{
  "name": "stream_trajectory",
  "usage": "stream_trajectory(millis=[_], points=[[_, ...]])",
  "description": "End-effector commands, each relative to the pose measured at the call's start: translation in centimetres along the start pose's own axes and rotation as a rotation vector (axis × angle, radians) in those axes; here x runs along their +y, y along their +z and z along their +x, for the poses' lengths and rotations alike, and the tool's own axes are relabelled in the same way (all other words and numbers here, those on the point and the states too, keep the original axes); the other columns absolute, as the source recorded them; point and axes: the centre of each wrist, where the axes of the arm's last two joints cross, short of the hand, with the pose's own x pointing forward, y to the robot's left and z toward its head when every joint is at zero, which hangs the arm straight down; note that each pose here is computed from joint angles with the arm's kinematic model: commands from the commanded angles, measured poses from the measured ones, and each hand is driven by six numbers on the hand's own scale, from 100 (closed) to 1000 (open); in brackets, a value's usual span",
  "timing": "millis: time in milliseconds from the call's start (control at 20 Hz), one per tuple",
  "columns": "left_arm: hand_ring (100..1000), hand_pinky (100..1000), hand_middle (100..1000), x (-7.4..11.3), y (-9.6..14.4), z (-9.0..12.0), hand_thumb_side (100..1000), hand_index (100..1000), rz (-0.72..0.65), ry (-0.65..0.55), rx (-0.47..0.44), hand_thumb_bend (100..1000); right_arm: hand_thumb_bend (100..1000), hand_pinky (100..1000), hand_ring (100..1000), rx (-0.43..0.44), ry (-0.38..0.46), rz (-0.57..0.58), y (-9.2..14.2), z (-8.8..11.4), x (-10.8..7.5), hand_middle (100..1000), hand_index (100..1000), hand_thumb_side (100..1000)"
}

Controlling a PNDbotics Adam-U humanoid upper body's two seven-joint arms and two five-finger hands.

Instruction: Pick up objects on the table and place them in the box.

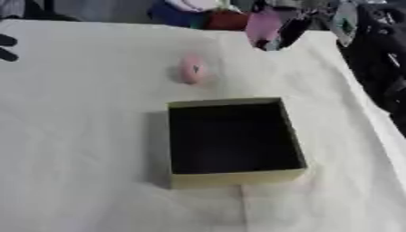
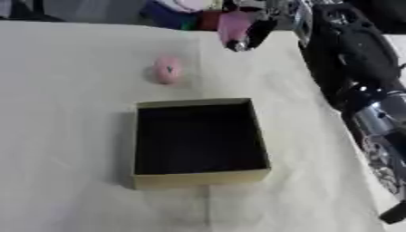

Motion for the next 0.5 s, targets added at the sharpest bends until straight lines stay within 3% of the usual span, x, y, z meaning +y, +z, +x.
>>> stream_trajectory(millis=[50,500], points=[[622,538,704,0.9,-0.6,0.4,717,763,-0.007,-0.034,-0.027,100,100,776,788,-0.038,0.082,-0.064,1.1,-0.2,-2.4,578,677,351],[623,538,705,0.9,-0.5,0.3,717,764,-0.015,-0.034,-0.022,100,100,769,783,-0.203,0.174,-0.098,-1.8,5.4,-4.1,578,675,387]])
